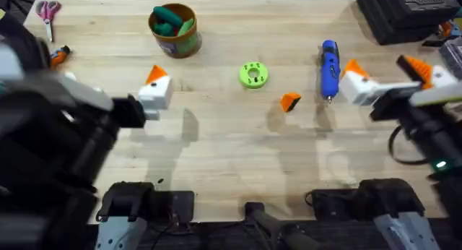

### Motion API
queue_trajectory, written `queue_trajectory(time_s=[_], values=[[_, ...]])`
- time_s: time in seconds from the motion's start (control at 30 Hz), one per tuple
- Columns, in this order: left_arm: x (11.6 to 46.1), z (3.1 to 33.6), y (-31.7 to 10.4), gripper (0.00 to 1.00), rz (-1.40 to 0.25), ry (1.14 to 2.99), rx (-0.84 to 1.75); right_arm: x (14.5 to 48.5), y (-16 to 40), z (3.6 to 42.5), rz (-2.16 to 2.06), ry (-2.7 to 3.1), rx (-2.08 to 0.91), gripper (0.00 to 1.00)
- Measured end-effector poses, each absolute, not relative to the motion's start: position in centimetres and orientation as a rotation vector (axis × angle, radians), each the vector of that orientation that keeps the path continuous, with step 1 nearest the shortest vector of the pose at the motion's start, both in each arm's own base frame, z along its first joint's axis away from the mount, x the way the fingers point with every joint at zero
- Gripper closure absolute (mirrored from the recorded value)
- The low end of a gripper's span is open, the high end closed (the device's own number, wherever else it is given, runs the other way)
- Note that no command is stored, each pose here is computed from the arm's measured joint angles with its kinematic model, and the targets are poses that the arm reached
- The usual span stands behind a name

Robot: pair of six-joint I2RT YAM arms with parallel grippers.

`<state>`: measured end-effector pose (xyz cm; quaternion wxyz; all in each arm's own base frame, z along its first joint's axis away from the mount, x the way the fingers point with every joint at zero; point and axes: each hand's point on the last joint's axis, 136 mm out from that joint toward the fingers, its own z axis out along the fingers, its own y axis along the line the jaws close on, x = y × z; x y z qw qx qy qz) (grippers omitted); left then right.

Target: Pick up the gripper from the table and insert it into the empty holder that is missing its gripper. Then pick up a screw, insert it into the mounting hole, and use the screwdriver to tighten it. Finally, clean up the table by picking up the vegetable and placing it into the bucket.

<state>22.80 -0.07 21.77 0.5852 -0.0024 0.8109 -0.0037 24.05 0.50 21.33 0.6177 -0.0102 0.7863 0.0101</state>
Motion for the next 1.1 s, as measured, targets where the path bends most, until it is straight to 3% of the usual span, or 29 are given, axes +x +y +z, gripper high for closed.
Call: queue_trajectory(time_s=[0.33, 0.53, 0.7, 0.93, 1.1], values=[[26.2, 25.2, 0.0, 0.014, -0.004, 2.227, -0.009, 28.0, 0.5, 26.6, 0.027, 2.013, -0.021, 0.010], [28.2, 25.3, 0.0, 0.014, 0.001, 2.432, -0.010, 28.8, 0.5, 27.3, 0.029, 2.147, -0.020, 0.010], [29.8, 25.5, 0.6, 0.014, 0.046, 2.472, -0.025, 29.4, 0.5, 26.8, 0.029, 2.192, -0.020, 0.010], [29.1, 22.8, 0.8, 0.014, 0.094, 2.610, 0.099, 29.5, 0.5, 26.1, 0.030, 2.221, -0.019, 0.010], [28.5, 19.1, 0.9, 0.014, 0.109, 2.788, 0.234, 29.1, 0.5, 25.6, 0.030, 2.246, -0.019, 0.011]])
